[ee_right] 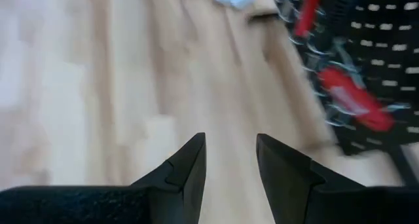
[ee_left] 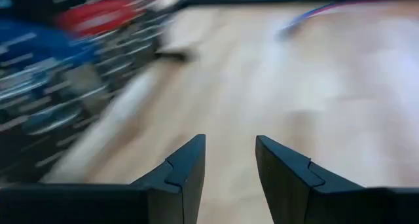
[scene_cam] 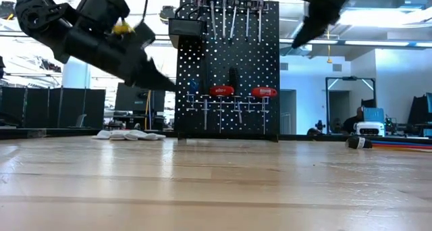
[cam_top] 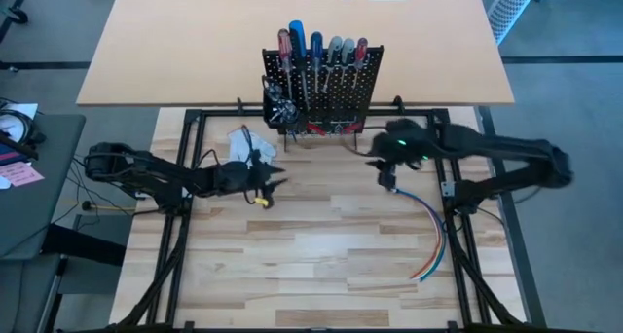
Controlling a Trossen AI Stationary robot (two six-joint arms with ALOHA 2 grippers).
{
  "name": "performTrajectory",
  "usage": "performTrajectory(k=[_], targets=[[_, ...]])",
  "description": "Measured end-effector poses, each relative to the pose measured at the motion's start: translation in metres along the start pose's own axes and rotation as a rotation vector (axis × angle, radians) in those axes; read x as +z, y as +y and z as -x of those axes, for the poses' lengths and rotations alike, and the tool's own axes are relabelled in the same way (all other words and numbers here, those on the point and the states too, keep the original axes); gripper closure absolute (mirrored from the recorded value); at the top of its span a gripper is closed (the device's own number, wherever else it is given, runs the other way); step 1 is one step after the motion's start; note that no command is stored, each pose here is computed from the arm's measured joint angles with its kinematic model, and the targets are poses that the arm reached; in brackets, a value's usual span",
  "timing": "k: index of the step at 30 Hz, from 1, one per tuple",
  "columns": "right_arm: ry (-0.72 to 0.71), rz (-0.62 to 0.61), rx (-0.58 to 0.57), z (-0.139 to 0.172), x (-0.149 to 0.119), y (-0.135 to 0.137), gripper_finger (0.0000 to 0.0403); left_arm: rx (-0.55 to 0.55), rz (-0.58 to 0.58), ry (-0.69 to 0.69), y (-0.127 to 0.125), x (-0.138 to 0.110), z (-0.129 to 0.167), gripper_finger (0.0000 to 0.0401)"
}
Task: Hang tools onto peg board
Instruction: Return to Home Position
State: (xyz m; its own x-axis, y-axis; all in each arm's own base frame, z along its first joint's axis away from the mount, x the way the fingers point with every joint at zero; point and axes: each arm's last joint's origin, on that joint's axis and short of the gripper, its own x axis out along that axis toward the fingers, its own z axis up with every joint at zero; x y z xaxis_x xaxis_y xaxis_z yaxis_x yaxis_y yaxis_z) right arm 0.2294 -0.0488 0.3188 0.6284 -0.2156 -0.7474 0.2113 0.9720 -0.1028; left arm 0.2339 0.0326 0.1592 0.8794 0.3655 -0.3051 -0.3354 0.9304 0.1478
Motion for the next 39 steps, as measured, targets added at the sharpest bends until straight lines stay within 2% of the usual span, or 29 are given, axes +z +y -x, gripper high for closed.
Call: performTrajectory(k=[2,4,10,16,19,23,28,35,39], targets=[[-0.103,-0.037,0.053,-0.001,-0.026,0.003,0.0260,-0.126,0.010,-0.051,-0.004,0.005,0.001,0.0272],[-0.195,-0.066,0.104,-0.005,-0.052,0.007,0.0260,-0.168,0.023,-0.082,-0.008,0.008,0.002,0.0274],[-0.446,-0.115,0.222,-0.014,-0.106,0.014,0.0260,-0.147,0.028,-0.134,-0.003,0.027,0.027,0.0309],[-0.627,-0.121,0.212,-0.005,-0.130,0.011,0.0260,-0.091,0.025,-0.141,0.018,0.043,0.088,0.0355],[-0.709,-0.097,0.271,-0.001,-0.136,0.010,0.0261,-0.100,0.056,-0.201,0.026,0.045,0.120,0.0373],[-0.782,-0.061,0.349,-0.005,-0.143,0.010,0.0268,-0.125,0.111,-0.336,0.032,0.030,0.147,0.0394],[-0.774,-0.052,0.378,-0.016,-0.154,0.011,0.0284,-0.123,0.172,-0.428,0.032,-0.007,0.152,0.0399],[-0.773,-0.033,0.402,-0.019,-0.165,0.014,0.0307,-0.129,0.178,-0.324,0.025,-0.026,0.136,0.0400],[-0.831,0.008,0.465,-0.015,-0.175,0.017,0.0322,-0.152,0.186,-0.352,0.024,-0.028,0.135,0.0400]])
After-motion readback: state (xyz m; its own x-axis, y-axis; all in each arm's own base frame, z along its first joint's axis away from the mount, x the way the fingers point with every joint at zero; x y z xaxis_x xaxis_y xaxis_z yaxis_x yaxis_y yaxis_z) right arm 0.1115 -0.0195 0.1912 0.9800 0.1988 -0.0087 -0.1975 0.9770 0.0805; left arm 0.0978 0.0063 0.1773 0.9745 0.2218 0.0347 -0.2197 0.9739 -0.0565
